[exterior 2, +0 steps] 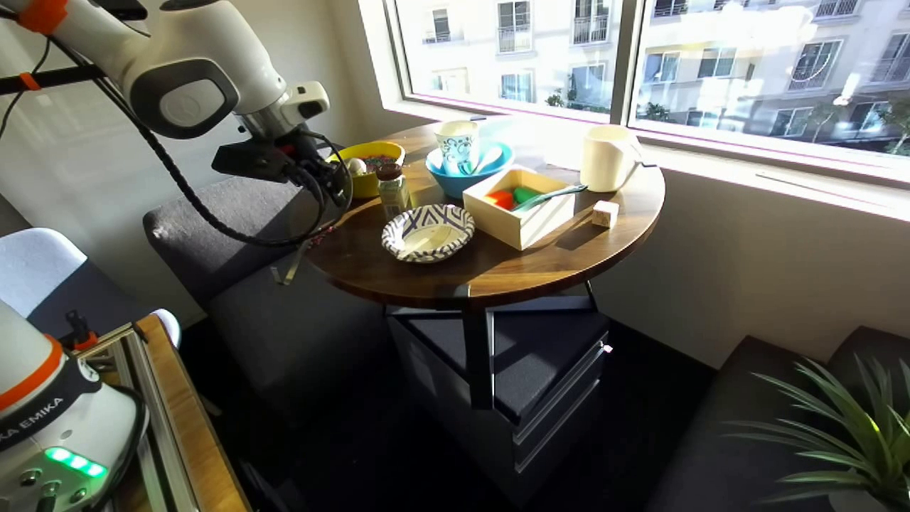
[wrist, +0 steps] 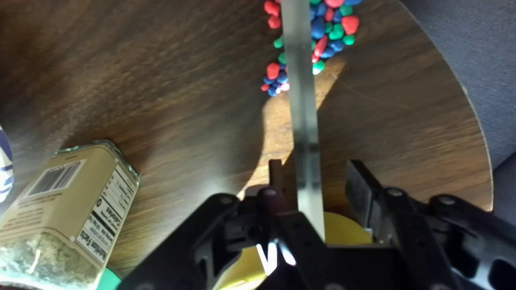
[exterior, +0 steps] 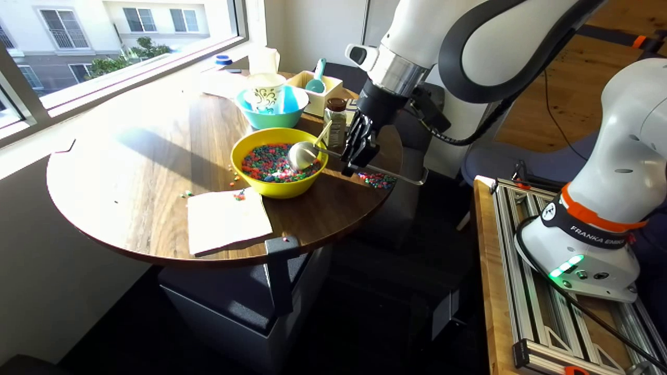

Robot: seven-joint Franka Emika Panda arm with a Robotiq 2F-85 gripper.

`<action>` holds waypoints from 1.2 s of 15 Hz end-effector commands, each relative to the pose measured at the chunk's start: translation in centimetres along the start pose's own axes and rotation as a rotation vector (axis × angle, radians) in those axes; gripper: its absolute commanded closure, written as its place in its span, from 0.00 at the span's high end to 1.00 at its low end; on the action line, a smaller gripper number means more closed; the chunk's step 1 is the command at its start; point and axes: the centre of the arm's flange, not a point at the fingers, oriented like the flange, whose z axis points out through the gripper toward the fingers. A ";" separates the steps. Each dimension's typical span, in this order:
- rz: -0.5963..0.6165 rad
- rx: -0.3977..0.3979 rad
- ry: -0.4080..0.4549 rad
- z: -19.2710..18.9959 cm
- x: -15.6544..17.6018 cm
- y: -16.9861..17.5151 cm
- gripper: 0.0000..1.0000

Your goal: Pick up the silver serving spoon and put it on the table, pick up the clear spice bottle and put it in the paper cup

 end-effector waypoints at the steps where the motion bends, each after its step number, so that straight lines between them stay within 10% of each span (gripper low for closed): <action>1: -0.019 -0.004 0.029 0.5 0.7 0.4 0.15; 4: -0.037 -0.009 0.038 -0.3 1.3 0.2 0.00; 18: -0.231 -0.200 -0.096 -7.9 10.7 -3.5 0.04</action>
